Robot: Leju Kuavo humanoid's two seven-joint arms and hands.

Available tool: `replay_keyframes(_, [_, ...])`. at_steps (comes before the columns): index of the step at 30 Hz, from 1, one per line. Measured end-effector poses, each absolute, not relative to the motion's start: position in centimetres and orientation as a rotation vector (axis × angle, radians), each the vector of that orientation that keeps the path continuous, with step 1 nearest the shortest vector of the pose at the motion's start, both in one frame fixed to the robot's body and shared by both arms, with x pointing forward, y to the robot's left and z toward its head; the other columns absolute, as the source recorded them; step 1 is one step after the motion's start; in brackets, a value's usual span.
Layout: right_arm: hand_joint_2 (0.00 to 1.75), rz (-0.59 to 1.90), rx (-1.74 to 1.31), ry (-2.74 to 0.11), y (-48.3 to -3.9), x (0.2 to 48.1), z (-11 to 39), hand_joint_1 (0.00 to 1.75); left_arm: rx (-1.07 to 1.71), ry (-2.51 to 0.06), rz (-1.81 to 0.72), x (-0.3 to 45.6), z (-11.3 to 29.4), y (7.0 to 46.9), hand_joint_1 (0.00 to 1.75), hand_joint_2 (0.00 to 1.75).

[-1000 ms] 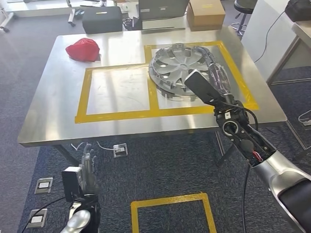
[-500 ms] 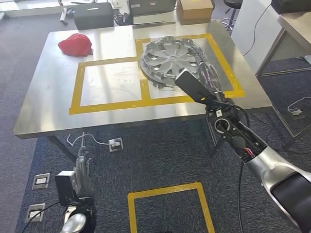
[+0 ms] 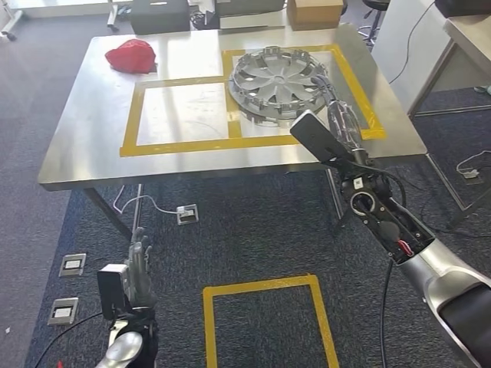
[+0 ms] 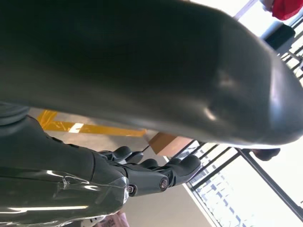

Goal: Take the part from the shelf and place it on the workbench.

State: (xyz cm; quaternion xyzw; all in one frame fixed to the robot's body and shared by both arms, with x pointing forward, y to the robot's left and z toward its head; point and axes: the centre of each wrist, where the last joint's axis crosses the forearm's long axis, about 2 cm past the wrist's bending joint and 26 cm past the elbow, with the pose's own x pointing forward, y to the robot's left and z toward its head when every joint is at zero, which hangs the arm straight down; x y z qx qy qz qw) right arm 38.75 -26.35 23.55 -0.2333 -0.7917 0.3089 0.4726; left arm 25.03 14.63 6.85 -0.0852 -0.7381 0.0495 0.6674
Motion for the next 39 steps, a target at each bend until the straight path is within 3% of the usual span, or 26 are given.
replay_keyframes(39, [0.0, 0.752, -0.582, -1.95, -26.5, 38.77, 24.28, 0.0, -0.193, -1.672, 0.101, 24.81, 6.66, 14.68, 0.0, 0.0])
